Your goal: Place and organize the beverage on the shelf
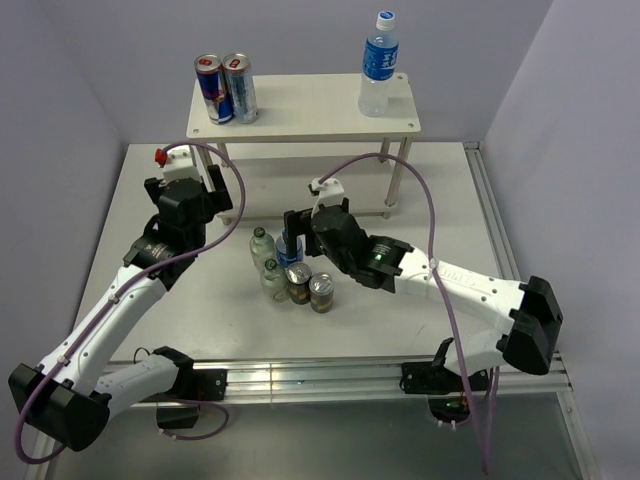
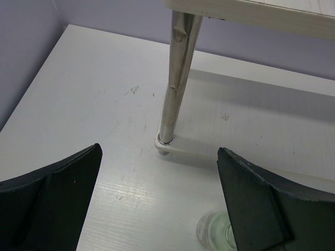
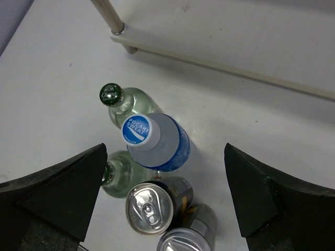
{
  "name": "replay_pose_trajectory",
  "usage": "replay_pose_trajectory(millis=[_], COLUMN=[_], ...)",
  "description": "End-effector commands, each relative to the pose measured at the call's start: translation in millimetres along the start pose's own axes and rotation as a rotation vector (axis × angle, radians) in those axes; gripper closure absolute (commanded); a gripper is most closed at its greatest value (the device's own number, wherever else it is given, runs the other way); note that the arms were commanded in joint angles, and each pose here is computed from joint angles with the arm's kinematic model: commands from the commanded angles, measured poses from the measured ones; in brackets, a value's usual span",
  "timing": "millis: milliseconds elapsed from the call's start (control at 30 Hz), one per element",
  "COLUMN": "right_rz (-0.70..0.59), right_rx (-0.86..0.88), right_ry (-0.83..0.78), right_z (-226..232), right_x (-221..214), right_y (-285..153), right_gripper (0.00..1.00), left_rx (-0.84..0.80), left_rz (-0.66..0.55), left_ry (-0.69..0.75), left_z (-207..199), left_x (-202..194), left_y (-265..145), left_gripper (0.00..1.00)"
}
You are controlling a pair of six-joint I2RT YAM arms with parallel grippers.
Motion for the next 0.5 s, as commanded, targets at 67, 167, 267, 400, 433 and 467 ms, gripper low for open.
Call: replay_pose_trajectory(millis=[67,167,267,400,433,467], right_rz=[-0.054,-0.052,-0.049,-0.031,-0.028,-0.026], right_rx=[0.039,0.048,0.044,0.029,0.028,0.034], right_ry=[0.070,0.071,0.065,0.055,0.055,0.053], right_z=[16,19,22,25,26,28], right_x=[8,7,5,-1,-2,-3], right_y=[12,17,22,34,36,38], right_gripper=[0.00,0.00,0.00,0.02,0.02,0.03], left_rx=[-0.011,-0.013,-0.013,-0.014,-0.013,-0.015], left_rz=[-0.042,-0.044,-0.046,-0.048,-0.049,-0.050], left_ry=[-0.019,-0.020,-0.022,-0.023,-0.024,-0.026], left_z=[0,-1,0,0,0,0], left_x=[10,11,12,12,12,13], left_y=[-3,-3,-4,-4,-4,-5], left_gripper=[0.01,0.01,0.01,0.01,0.01,0.01])
Point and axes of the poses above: each gripper's point midway between its finger pads, its own y axis out along the fingers, its own z axis along the line the jaws close on, x = y × z, the point moved 7 cm from there along -y, back along the fingers, and after that the axes turned 14 degrees about -y, right-handed, at the moved point
